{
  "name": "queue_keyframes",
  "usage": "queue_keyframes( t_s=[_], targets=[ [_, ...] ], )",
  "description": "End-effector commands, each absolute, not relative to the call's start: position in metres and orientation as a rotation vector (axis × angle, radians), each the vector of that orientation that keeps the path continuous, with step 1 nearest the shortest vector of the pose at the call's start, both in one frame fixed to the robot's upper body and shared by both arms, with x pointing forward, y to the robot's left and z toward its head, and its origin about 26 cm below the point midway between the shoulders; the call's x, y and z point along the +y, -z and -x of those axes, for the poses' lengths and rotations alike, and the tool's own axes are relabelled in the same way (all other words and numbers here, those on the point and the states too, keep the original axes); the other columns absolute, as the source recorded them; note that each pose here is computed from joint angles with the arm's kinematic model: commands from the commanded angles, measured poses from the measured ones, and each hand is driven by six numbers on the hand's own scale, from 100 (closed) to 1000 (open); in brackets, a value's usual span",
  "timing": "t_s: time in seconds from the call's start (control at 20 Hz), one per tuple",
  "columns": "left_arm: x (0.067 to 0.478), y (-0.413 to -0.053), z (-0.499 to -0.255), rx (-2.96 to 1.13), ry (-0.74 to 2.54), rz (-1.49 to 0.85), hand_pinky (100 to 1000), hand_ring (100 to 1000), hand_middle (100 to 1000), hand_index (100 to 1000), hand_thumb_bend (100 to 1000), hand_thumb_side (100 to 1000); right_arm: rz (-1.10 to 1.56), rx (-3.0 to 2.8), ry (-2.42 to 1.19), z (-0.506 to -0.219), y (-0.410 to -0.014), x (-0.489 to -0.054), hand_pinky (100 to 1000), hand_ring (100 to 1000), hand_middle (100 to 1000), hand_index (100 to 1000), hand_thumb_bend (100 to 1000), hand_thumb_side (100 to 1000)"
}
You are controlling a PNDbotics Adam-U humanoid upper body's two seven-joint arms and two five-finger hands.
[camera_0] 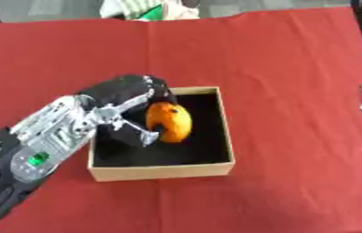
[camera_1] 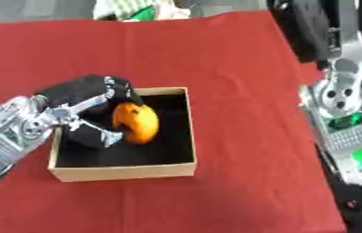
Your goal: Pick up objects on the table and place them in the box.
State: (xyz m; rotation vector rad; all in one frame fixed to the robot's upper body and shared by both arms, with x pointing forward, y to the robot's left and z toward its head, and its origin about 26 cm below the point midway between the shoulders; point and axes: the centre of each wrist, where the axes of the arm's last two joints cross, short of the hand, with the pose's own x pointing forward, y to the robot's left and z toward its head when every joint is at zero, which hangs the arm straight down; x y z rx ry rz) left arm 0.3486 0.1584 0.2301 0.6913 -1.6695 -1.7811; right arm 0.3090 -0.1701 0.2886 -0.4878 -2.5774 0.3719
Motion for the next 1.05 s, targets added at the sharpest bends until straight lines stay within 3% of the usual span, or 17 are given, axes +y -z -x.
queue_keyframes(
  t_s=[0.05, 0.3, 0.55, 0.6, 0.65, 0.75, 0.8, 0.85, 1.05],
  targets=[
    [0.167, -0.253, -0.342, -1.699, 1.785, -0.806, 484, 770, 769, 825, 624, 418, 0.490, -2.603, -0.368, -0.305, -0.295, -0.172, 919, 846, 796, 921, 100, 813],
    [0.170, -0.267, -0.332, -1.738, 1.766, -0.841, 480, 769, 771, 827, 650, 476, 0.501, -2.601, -0.365, -0.305, -0.294, -0.173, 919, 846, 797, 920, 100, 810],
    [0.173, -0.284, -0.319, -1.834, 1.695, -0.875, 451, 749, 756, 816, 569, 476, 0.506, -2.605, -0.365, -0.305, -0.295, -0.173, 919, 847, 797, 919, 100, 806],
    [0.174, -0.289, -0.315, -1.867, 1.667, -0.885, 442, 744, 754, 815, 408, 547, 0.508, -2.607, -0.365, -0.305, -0.296, -0.173, 918, 847, 797, 918, 100, 804],
    [0.177, -0.293, -0.311, -1.907, 1.624, -0.895, 436, 739, 751, 814, 504, 471, 0.511, -2.609, -0.364, -0.305, -0.296, -0.174, 918, 847, 797, 918, 100, 803],
    [0.186, -0.298, -0.304, -1.999, 1.497, -0.895, 415, 721, 743, 824, 374, 479, 0.519, -2.615, -0.361, -0.305, -0.297, -0.175, 918, 847, 797, 918, 100, 801],
    [0.192, -0.298, -0.304, -2.049, 1.414, -0.883, 418, 722, 746, 838, 179, 611, 0.522, -2.618, -0.359, -0.305, -0.298, -0.175, 917, 848, 797, 917, 100, 800],
    [0.198, -0.298, -0.304, -2.103, 1.309, -0.863, 425, 727, 750, 847, 346, 525, 0.527, -2.620, -0.357, -0.305, -0.298, -0.176, 917, 848, 798, 918, 100, 800],
    [0.228, -0.299, -0.306, -2.319, 0.838, -0.832, 462, 750, 782, 892, 331, 646, 0.544, -2.636, -0.353, -0.305, -0.302, -0.176, 916, 850, 800, 917, 100, 791]
  ],
)
